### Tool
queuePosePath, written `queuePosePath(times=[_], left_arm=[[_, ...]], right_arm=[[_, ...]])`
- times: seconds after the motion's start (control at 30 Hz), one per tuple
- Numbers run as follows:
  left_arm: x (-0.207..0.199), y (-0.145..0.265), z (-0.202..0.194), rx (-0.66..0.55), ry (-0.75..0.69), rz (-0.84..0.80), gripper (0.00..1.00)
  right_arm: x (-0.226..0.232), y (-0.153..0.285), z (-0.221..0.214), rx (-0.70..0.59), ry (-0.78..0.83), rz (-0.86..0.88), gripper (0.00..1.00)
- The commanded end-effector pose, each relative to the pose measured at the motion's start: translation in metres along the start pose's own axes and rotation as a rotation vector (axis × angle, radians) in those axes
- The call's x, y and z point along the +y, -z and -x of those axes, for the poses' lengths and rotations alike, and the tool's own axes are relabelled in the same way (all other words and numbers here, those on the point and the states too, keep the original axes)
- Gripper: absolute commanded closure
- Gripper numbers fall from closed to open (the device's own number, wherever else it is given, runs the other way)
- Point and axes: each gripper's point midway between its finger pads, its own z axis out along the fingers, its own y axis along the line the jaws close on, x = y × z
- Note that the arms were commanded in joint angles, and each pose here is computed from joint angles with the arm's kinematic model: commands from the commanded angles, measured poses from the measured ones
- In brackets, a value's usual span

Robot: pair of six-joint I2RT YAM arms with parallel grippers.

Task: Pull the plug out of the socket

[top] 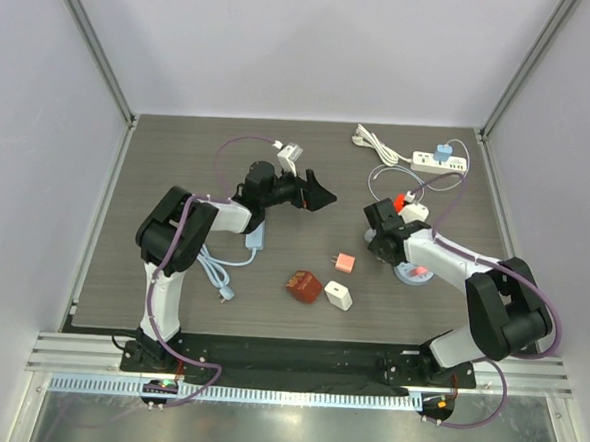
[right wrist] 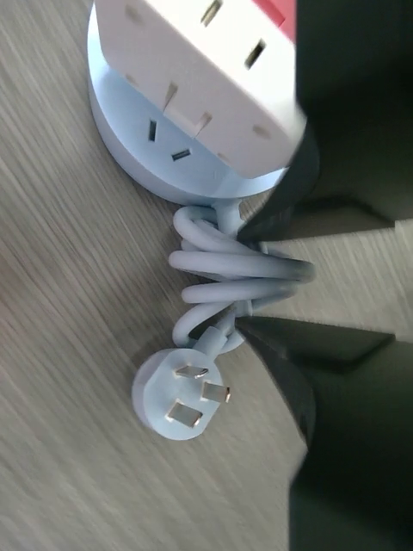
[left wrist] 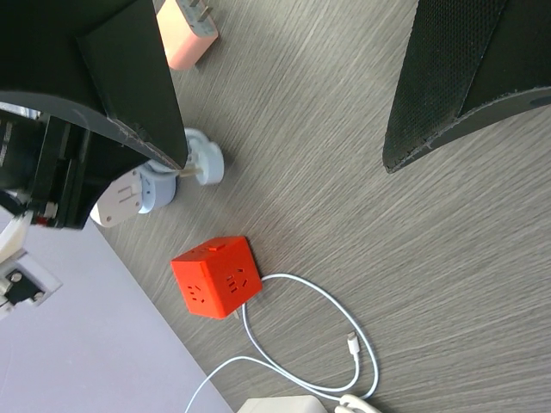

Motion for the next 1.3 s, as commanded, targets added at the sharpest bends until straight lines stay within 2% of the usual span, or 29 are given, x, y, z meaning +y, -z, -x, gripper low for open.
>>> queuePosePath(times=[0.0,0.1,0.13,0.2,0.23,0.3,0.47,0.57,0.8,0.93,1.03,1.1,1.17,1.2,1.27], left_arm=[[-0.009,-0.003,0.023,-0.045,-0.044,-0.032,0.05],[-0.011,-0.004,0.025,-0.047,-0.048,-0.035,0.05],[-0.011,-0.004,0.025,-0.048,-0.048,-0.034,0.05],[-0.011,-0.002,0.027,-0.055,-0.052,-0.029,0.05],[-0.012,-0.002,0.027,-0.054,-0.056,-0.026,0.05],[-0.017,0.000,0.030,-0.060,-0.068,-0.032,0.06],[-0.032,0.002,0.038,-0.063,-0.086,-0.015,0.05],[-0.062,-0.002,0.031,-0.007,-0.103,-0.025,0.08],[-0.148,-0.008,-0.022,0.138,-0.224,-0.026,0.13],[-0.174,-0.016,-0.042,0.194,-0.270,-0.027,0.17],[-0.190,-0.029,-0.061,0.252,-0.287,-0.046,0.18],[-0.191,-0.038,-0.083,0.309,-0.296,-0.053,0.19],[-0.203,-0.049,-0.084,0.318,-0.333,-0.091,0.20],[-0.198,-0.052,-0.104,0.370,-0.349,-0.084,0.20],[-0.202,-0.063,-0.105,0.380,-0.379,-0.079,0.20]], right_arm=[[0.030,0.008,-0.011,0.072,-0.012,0.111,0.52],[0.037,0.021,0.001,0.051,0.024,0.161,0.43],[0.037,0.025,0.005,0.041,0.032,0.170,0.32],[0.035,0.038,0.020,-0.005,0.040,0.183,0.23],[0.033,0.044,0.025,-0.022,0.041,0.185,0.12],[0.026,0.060,0.042,-0.079,0.040,0.183,0.07],[0.001,0.090,0.062,-0.139,-0.003,0.166,0.06],[-0.020,0.102,0.068,-0.172,-0.075,0.166,0.06],[-0.073,0.102,0.064,-0.160,-0.224,0.138,0.11],[-0.092,0.109,0.068,-0.191,-0.291,0.123,0.16],[-0.114,0.107,0.069,-0.234,-0.344,0.042,0.19],[-0.122,0.100,0.065,-0.227,-0.364,0.004,0.19],[-0.125,0.096,0.062,-0.212,-0.379,-0.009,0.20],[-0.127,0.093,0.060,-0.198,-0.389,-0.019,0.20],[-0.130,0.090,0.058,-0.190,-0.399,-0.031,0.21]])
